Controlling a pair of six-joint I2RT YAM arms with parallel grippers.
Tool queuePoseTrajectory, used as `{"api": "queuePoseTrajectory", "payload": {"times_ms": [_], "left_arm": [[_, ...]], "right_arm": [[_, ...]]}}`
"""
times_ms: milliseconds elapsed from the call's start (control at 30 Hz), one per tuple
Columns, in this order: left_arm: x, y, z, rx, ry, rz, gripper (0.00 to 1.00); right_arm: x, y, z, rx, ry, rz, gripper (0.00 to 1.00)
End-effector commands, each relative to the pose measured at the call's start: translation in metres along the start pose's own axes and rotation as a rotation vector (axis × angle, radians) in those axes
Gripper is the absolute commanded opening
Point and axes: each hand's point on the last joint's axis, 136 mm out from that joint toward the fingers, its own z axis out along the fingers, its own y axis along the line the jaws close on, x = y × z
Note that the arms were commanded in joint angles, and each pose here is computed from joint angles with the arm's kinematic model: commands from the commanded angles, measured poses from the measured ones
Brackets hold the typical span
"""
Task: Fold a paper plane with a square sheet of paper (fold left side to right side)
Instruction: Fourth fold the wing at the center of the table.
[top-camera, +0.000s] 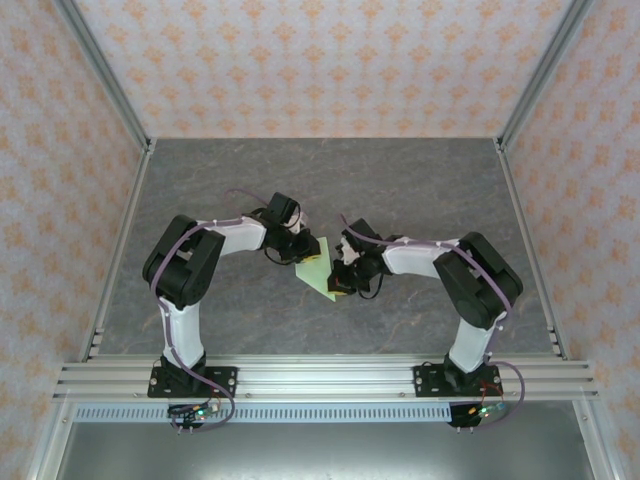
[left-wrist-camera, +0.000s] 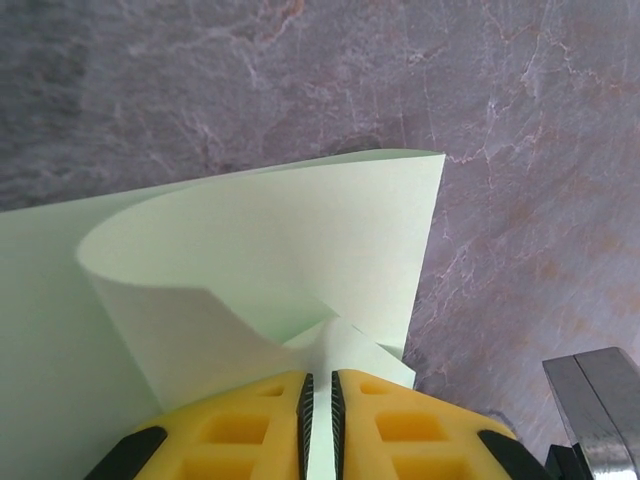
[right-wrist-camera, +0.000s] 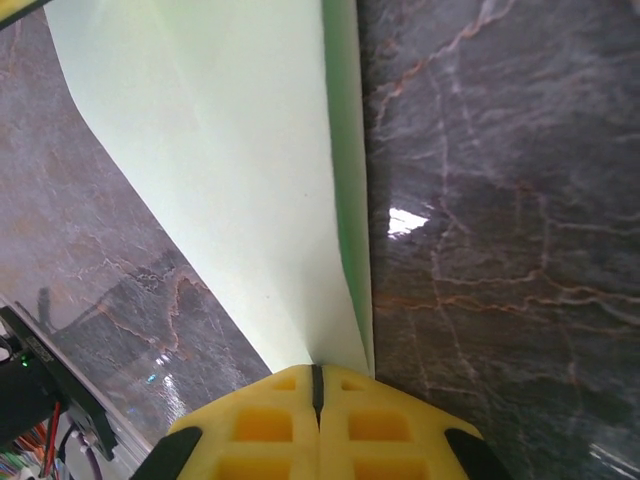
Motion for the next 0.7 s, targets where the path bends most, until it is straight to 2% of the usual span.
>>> {"api": "queuePoseTrajectory", "payload": {"times_ms": [0, 233, 500, 667], "left_arm": [[0.000, -0.004, -0.023, -0.033, -0.045, 0.032, 0.18], [0.018, -0.022, -0.040, 0.003, -0.031, 0.083, 0.17], [0.051, -0.042, -0.020, 0.081, 0.045, 0.116, 0.12], [0.059, -0.038, -0.008, 0.069, 0.074, 0.118, 0.10]], "right_arm": [[0.027, -0.063, 0.011, 0.207, 0.042, 0.130, 0.00], [0.030, -0.069, 0.013, 0.224, 0.043, 0.138, 0.00], [0.028, -0.070, 0.014, 0.232, 0.047, 0.135, 0.00], [0.029, -0.071, 0.014, 0.241, 0.053, 0.133, 0.00]]}}
